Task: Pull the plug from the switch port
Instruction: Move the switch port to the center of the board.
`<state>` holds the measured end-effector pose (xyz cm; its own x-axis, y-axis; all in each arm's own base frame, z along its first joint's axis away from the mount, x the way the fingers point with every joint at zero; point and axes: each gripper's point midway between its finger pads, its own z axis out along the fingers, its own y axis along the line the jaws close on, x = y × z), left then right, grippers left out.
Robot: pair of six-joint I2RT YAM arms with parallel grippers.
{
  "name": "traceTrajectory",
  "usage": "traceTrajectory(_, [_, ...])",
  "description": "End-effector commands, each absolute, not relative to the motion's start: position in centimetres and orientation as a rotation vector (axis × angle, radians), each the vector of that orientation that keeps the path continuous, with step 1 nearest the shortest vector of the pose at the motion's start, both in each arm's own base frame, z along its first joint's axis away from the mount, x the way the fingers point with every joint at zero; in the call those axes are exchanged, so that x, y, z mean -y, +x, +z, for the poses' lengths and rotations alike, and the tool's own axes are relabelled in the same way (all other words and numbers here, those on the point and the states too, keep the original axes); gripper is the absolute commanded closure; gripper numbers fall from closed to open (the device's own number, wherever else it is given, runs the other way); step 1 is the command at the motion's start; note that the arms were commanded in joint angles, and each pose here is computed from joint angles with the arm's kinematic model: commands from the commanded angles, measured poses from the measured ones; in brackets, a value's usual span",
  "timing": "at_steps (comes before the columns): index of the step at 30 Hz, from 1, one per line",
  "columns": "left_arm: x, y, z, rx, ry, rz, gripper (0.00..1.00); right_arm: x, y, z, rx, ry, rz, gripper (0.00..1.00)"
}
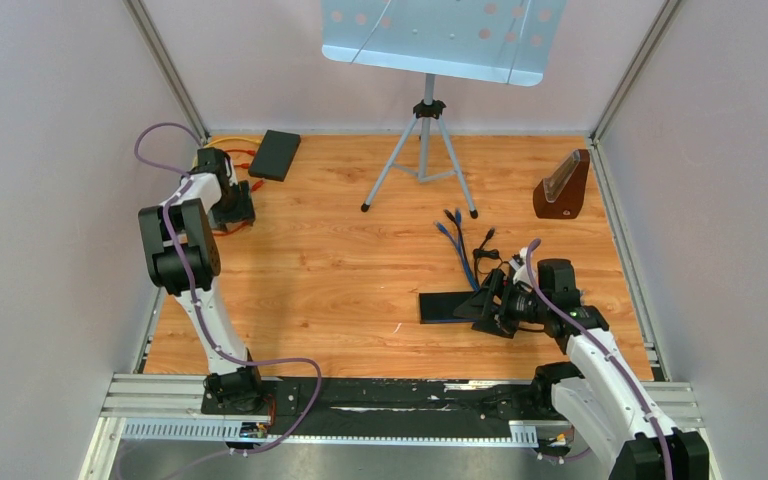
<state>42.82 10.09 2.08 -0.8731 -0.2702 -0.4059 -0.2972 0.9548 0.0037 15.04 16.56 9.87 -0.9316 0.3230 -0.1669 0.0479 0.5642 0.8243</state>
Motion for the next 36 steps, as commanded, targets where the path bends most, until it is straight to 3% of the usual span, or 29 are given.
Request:
traceTrajectory(1, [-8.4,39.9,2.1,-2.803,-0.276,0.081,0.37,-16.9,15.1,10.5,-2.457,0.261,1.340,0.22])
traceTrajectory(14, [-0.8,33.2,0.4,-2.948,-0.206,-0.001,0.61,-17.0,14.1,10.3,-2.446,0.242,1.361,0.21])
traceTrajectory(22, [4.5,29.8,-0.2,-3.001,-0.283,-0.171,0.68,-17.0,14.3,10.6,-2.444,0.234,1.366,0.21])
traceTrajectory(36, [13.7,23.0,0.0,-2.993,-0.307,-0.349,0.69,-17.4,14.1,12.8,-2.415,0.161,1.406,0.22])
